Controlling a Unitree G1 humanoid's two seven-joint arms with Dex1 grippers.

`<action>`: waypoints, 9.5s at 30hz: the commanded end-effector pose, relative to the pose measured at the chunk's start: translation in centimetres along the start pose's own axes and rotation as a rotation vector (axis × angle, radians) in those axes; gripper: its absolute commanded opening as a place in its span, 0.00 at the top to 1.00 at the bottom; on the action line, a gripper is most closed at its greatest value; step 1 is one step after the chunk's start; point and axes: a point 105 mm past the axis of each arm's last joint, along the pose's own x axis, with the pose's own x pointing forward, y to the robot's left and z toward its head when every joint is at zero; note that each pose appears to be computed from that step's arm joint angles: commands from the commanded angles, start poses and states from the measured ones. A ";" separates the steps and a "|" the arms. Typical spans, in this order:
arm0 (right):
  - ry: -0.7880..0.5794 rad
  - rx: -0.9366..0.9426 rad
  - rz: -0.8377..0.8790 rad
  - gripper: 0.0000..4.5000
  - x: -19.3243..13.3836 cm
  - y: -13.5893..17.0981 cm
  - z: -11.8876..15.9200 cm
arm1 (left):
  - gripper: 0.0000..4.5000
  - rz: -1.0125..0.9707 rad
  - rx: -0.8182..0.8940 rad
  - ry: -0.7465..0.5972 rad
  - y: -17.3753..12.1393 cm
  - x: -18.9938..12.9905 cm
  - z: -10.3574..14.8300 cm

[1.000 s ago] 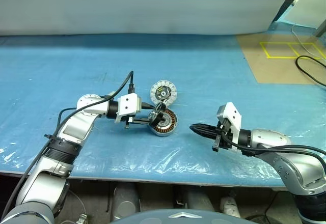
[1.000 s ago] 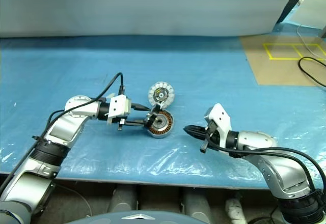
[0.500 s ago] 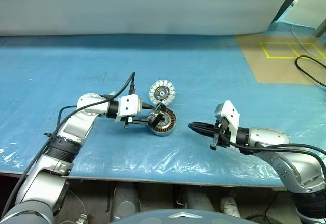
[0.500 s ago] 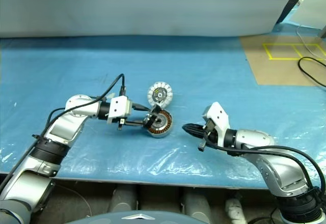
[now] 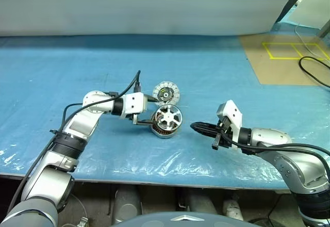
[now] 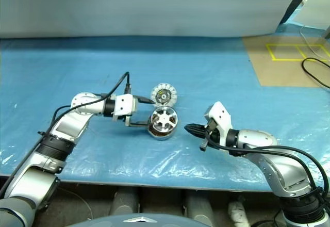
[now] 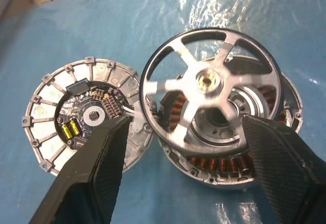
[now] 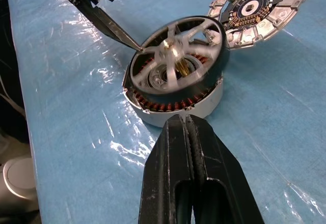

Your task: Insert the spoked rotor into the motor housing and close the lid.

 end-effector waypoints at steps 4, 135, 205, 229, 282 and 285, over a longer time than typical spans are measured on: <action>-0.034 -0.032 0.009 1.00 -0.2 0.2 1.2 | 0.21 0.045 0.026 -0.010 0.8 -0.9 0.6; -0.015 -0.050 0.034 1.00 -0.1 0.1 2.5 | 0.68 -0.149 0.209 -0.110 2.9 -0.2 7.7; -0.023 -0.011 -0.022 1.00 -0.5 0.5 -1.8 | 0.68 -0.153 -0.062 0.039 -0.5 0.2 -0.4; -0.005 -0.009 -0.045 1.00 -0.4 -0.8 -1.6 | 0.68 -0.087 -0.018 -0.049 1.6 1.2 2.0; 0.108 0.019 0.032 0.29 -4.4 -4.0 -0.3 | 0.40 0.277 -0.336 -0.244 -0.6 -2.6 3.0; 0.056 -0.040 -0.081 0.29 -4.4 -6.3 0.7 | 0.40 0.283 -0.325 -0.243 -0.4 -2.3 3.0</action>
